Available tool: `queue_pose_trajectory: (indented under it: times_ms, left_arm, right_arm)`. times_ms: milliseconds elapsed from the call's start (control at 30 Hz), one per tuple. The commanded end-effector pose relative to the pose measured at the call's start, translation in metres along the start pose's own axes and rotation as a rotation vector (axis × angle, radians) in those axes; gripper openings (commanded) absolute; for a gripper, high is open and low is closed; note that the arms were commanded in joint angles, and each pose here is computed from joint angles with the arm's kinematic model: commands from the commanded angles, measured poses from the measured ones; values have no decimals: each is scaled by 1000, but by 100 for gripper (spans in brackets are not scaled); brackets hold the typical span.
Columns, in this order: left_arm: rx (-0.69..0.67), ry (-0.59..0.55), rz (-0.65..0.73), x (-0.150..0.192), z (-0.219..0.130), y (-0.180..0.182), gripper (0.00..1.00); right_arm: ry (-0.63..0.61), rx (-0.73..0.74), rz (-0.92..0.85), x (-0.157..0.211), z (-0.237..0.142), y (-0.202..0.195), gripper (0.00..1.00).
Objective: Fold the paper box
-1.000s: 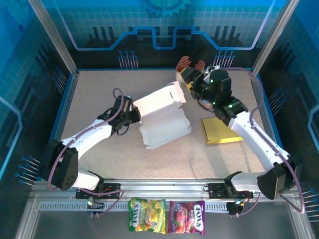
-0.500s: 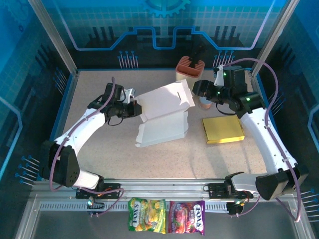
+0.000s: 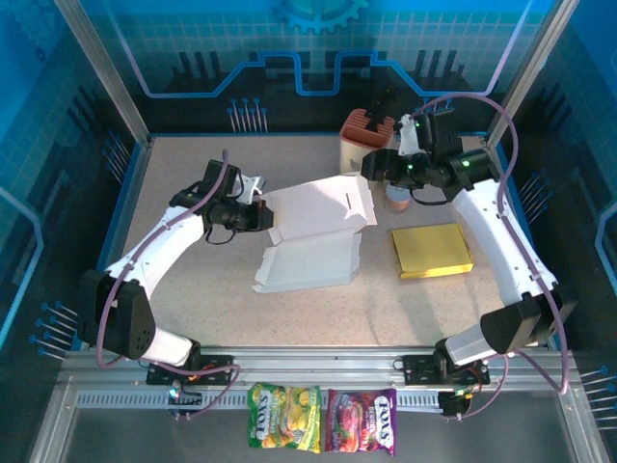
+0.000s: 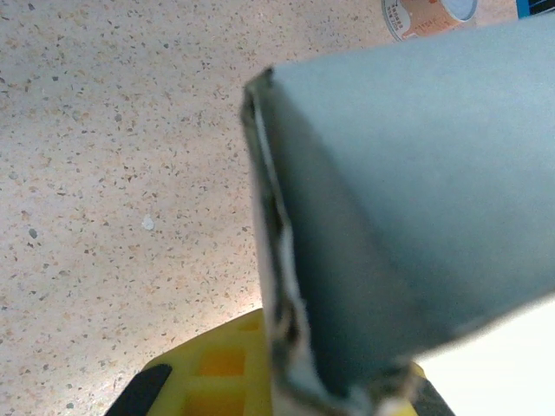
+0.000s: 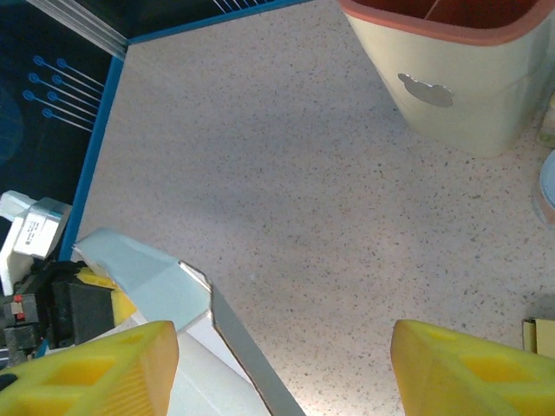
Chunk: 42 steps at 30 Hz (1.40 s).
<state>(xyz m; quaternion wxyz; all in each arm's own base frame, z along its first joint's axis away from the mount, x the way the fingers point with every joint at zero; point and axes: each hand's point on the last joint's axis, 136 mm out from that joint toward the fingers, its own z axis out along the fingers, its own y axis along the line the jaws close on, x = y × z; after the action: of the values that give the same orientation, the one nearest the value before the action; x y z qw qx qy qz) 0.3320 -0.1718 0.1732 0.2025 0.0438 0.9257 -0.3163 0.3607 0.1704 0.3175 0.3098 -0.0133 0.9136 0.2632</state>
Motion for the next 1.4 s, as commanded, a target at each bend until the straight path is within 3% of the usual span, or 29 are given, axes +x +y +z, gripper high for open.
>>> queue_pose_trajectory:
  times_ms: [0, 433, 833, 1033, 1167, 1367]
  left_arm:
    - [6, 3, 45, -1, -6, -6, 0]
    - [5, -6, 45, -2, -7, -7, 0]
    - [30, -18, 40, -7, -5, -12, 0]
    - [38, -10, 17, -6, -1, -10, 0]
    - [56, -24, -30, -11, 1, -8, 0]
    - [63, -29, -39, -18, 3, -8, 0]
  right_arm:
    - [19, 64, -67, 1, -2, 6, 67]
    - [146, 82, -138, 20, 26, 9, 58]
    - [188, 49, -175, 42, 33, 12, 60]
    - [110, -45, -190, 28, 7, 28, 64]
    - [55, -80, -105, 23, -18, 13, 68]
    - [90, -57, -52, 66, -27, -15, 70]
